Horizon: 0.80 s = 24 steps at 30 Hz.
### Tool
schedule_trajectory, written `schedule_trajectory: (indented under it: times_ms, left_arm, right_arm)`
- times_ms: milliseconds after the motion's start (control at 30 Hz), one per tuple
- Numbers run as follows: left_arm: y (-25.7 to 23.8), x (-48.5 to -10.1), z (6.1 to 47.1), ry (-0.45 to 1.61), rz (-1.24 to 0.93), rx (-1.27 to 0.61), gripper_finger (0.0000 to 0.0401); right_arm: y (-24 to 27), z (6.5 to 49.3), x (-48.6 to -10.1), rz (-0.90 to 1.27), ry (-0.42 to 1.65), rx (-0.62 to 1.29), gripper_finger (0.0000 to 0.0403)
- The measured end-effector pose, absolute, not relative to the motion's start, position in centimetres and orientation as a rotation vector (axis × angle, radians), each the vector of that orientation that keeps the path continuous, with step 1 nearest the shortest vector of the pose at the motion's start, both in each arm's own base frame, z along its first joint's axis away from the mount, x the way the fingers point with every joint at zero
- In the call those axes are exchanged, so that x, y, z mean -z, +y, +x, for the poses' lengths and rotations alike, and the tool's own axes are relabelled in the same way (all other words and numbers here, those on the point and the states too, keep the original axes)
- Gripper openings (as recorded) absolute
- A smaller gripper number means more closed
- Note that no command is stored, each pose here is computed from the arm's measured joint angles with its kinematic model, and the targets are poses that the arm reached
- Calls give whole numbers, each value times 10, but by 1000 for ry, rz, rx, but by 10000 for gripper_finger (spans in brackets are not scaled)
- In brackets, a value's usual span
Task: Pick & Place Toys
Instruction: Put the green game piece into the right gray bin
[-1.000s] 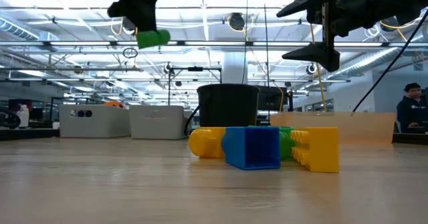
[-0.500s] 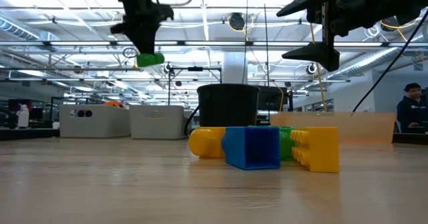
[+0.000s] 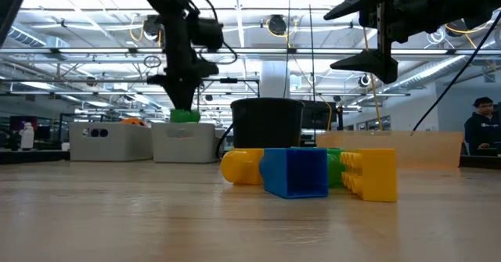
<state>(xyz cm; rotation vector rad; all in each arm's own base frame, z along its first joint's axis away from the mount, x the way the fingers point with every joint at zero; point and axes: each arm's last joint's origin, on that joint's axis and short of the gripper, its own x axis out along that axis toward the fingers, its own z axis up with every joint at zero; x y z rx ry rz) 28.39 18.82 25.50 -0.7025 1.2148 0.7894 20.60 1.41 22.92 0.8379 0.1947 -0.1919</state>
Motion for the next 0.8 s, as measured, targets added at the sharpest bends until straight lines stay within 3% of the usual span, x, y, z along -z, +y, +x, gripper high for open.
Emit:
schedule_trajectory:
  times_ms: [333,533,800]
  left_arm:
    - [212,-217,287,1293,-815,-830,83]
    - [219,-214,284,1274,-869,-878,84]
    - [229,-214,276,1246,-988,-844,140]
  right_arm:
    - [14,206,-228,836,204,196,375]
    - [14,205,-227,832,221,204,375]
    - [14,205,-226,824,223,204,375]
